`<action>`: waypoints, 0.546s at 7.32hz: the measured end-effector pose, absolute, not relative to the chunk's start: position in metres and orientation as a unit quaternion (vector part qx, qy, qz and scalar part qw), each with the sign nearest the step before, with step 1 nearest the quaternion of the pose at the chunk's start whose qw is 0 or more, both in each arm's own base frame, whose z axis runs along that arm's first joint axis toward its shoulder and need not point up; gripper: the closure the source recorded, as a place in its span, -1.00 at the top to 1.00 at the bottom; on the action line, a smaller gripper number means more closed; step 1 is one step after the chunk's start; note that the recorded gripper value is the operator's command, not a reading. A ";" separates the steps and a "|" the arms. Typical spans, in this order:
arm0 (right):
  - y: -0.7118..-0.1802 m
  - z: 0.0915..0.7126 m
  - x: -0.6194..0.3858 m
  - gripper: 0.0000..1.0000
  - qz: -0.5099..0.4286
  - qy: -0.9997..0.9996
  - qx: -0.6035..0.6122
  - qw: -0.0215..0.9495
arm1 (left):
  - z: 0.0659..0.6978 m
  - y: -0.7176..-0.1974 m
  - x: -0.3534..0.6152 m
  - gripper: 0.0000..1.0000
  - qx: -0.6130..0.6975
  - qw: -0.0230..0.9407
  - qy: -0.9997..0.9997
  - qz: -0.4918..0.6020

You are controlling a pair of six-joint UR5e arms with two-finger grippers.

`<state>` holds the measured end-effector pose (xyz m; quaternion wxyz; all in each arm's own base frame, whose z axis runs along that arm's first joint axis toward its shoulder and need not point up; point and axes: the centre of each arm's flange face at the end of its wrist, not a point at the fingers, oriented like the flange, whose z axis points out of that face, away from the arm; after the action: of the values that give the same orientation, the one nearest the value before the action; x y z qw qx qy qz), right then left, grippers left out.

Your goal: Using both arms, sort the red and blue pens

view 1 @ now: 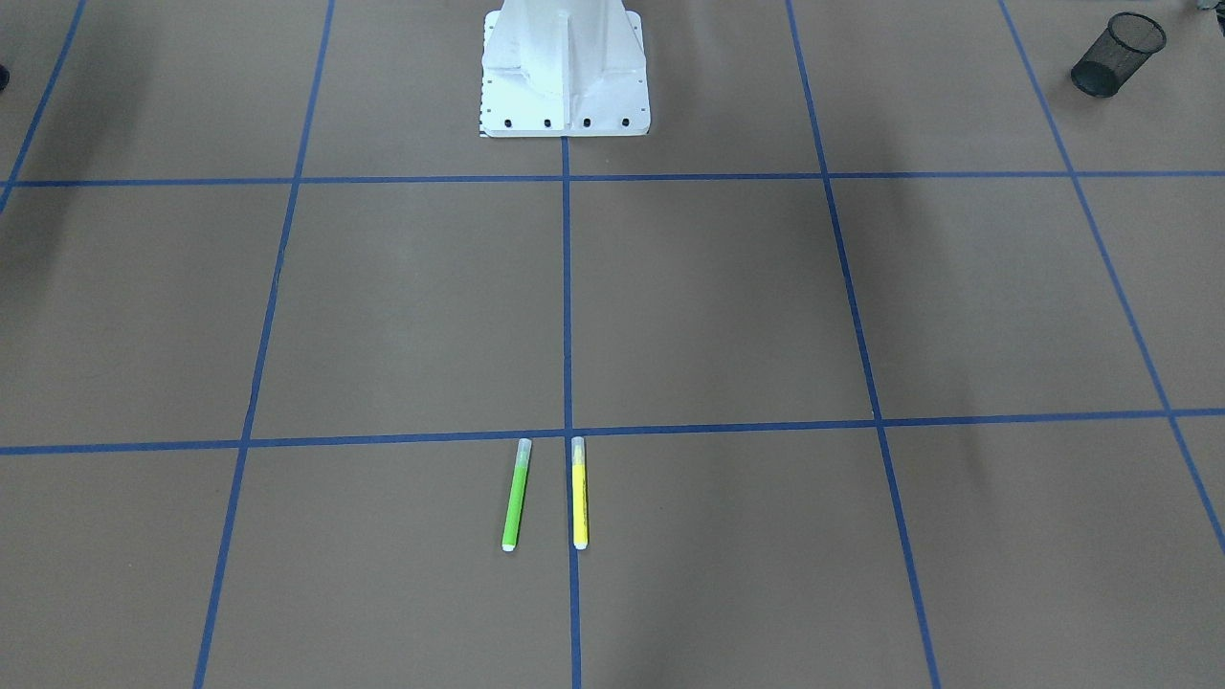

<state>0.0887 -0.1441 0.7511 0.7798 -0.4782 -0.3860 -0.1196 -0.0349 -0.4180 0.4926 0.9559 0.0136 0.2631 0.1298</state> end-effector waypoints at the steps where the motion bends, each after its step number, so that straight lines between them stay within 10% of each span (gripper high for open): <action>1: -0.140 0.758 0.088 -1.00 -0.116 -0.388 -0.486 0.775 | 0.490 -0.418 -0.033 -1.00 0.015 0.954 0.270 0.130; 4: -0.134 0.769 0.088 -1.00 -0.107 -0.391 -0.498 0.767 | 0.487 -0.422 -0.031 -1.00 0.019 0.951 0.278 0.130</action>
<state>0.0878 -0.1336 0.7692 0.7665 -0.4982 -0.3908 -0.1071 -0.0311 -0.4220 0.4871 0.9515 0.0186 0.2780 0.1304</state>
